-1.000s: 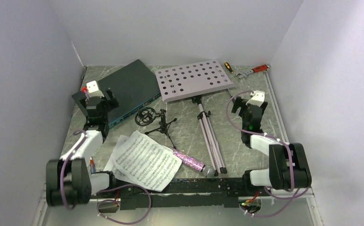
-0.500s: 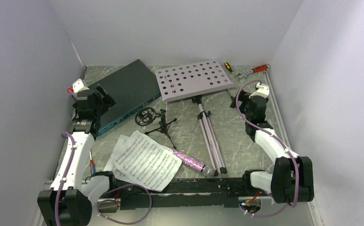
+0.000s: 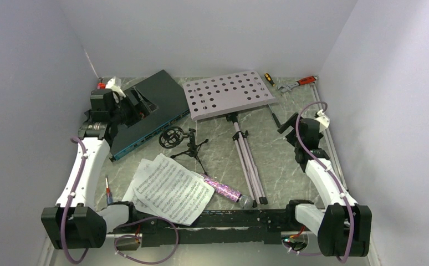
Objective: Set up the instrument practice props
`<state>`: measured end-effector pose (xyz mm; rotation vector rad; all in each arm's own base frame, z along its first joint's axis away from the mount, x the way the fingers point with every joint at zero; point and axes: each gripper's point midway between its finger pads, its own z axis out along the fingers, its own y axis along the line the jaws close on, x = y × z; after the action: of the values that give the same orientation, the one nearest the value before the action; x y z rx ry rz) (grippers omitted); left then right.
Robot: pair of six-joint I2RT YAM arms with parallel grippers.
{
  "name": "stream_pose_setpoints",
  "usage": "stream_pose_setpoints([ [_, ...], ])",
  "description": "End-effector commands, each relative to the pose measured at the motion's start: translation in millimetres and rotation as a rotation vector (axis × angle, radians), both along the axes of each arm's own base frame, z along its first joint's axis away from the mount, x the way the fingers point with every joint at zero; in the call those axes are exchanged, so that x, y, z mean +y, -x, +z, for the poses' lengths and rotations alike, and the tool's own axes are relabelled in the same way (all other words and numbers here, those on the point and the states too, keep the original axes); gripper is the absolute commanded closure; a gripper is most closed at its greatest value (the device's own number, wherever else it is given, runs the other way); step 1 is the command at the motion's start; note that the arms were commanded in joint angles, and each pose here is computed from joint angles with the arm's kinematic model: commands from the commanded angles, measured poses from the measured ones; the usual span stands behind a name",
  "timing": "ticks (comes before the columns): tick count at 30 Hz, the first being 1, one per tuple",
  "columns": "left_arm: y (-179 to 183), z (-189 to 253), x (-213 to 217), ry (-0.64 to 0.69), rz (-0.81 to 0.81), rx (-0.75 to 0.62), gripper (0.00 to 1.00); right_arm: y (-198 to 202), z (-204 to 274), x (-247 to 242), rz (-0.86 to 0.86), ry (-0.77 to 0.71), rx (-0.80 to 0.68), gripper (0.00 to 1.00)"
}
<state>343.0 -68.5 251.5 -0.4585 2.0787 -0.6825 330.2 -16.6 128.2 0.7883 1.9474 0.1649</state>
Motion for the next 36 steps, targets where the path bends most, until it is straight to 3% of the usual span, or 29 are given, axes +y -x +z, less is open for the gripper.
stream_pose_setpoints([
  [1,-1,57,-54,0.099,-0.207,-0.132,0.06,0,-5,21,0.108,-0.053,0.032,0.0],
  [11,-12,63,-145,0.01,-0.428,-0.107,0.06,-2,-12,69,0.392,-0.145,-0.001,0.0],
  [19,-21,24,-198,-0.147,-0.516,0.017,0.06,-1,-23,113,0.549,-0.001,0.14,0.0],
  [26,-22,3,-209,-0.166,-0.517,0.058,0.06,8,-42,161,0.663,0.195,0.247,0.01],
  [36,-22,-9,-196,-0.183,-0.439,0.089,0.06,14,-73,181,0.72,0.354,0.394,0.22],
])
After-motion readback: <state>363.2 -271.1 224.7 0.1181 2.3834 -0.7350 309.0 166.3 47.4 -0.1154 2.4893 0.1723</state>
